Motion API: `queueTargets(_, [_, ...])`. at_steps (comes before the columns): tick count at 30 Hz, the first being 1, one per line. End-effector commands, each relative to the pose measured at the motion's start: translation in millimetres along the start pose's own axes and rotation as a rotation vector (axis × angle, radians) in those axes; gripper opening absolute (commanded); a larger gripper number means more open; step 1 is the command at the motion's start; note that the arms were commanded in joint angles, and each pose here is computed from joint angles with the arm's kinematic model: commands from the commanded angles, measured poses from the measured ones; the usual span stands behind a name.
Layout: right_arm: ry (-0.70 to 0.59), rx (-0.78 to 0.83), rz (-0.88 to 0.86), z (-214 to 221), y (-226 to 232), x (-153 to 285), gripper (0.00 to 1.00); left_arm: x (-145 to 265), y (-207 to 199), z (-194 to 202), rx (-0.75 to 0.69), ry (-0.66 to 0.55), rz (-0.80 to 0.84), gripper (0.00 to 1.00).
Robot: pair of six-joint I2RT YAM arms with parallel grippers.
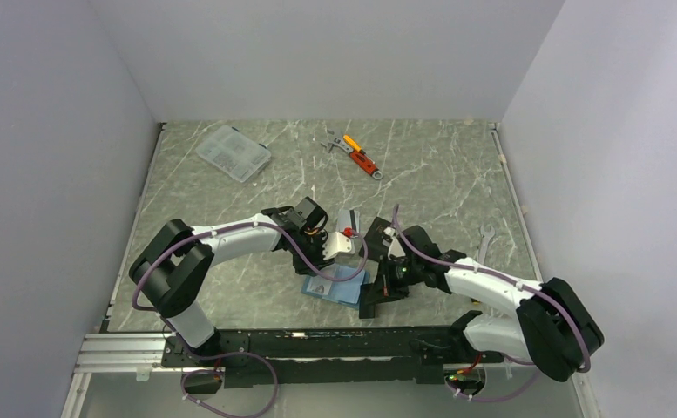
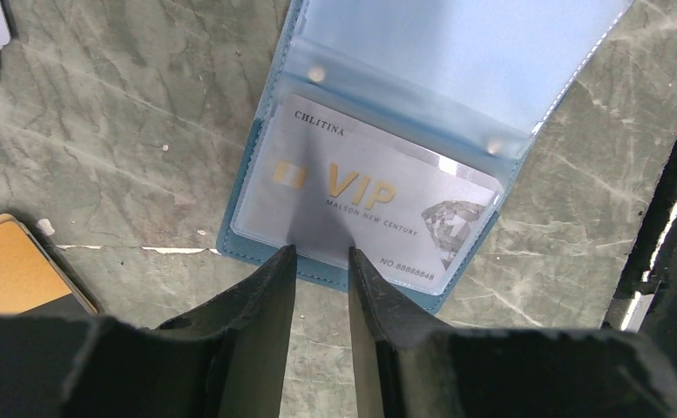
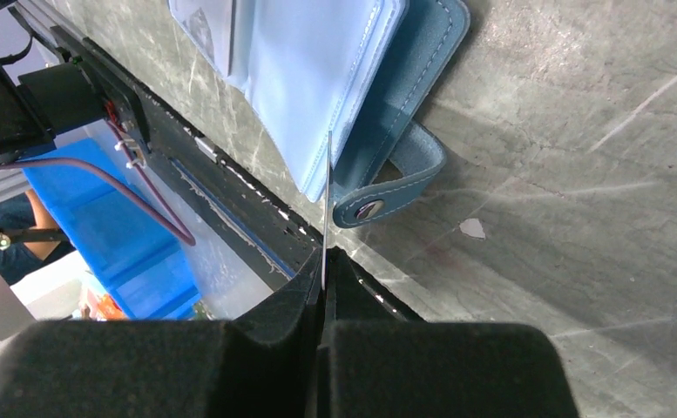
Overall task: Put the credit cards into the card holder
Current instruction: Insert the credit card into the card holder.
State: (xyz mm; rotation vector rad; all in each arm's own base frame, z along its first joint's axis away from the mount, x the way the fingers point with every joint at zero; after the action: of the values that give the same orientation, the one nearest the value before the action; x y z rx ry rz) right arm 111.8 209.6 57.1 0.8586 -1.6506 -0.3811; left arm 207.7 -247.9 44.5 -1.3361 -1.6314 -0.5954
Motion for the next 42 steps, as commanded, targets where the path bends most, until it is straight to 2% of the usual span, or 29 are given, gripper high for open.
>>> queueTargets(1, [-0.028,0.035,-0.047,-10.0,7.8,-1.1,0.00,-1.7,-2.3,-1.1,-0.012,0.002,0.015,0.34])
queueTargets(17, [0.009,-0.023,-0.042,10.2,-6.8,-10.9,0.00,-2.4,-3.0,-1.2,-0.020,0.005,0.014,0.33])
queueTargets(42, [0.008,0.027,-0.081,-0.2,2.2,-10.3,0.00,-3.0,-4.9,-1.4,-0.028,0.008,0.017,0.30])
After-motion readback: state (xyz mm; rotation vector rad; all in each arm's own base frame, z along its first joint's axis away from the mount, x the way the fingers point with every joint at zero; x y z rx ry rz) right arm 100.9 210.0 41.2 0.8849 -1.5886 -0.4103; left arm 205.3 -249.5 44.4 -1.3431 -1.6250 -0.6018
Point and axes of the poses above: each gripper's point midway between its finger pads, its own x axis back along the fingers, its own y axis along the line the jaws close on, z = x × y, the point moved 2 cm from there along x, back along the fingers, and after that the axes turned 15 degrees about x, right-handed, at the moved point
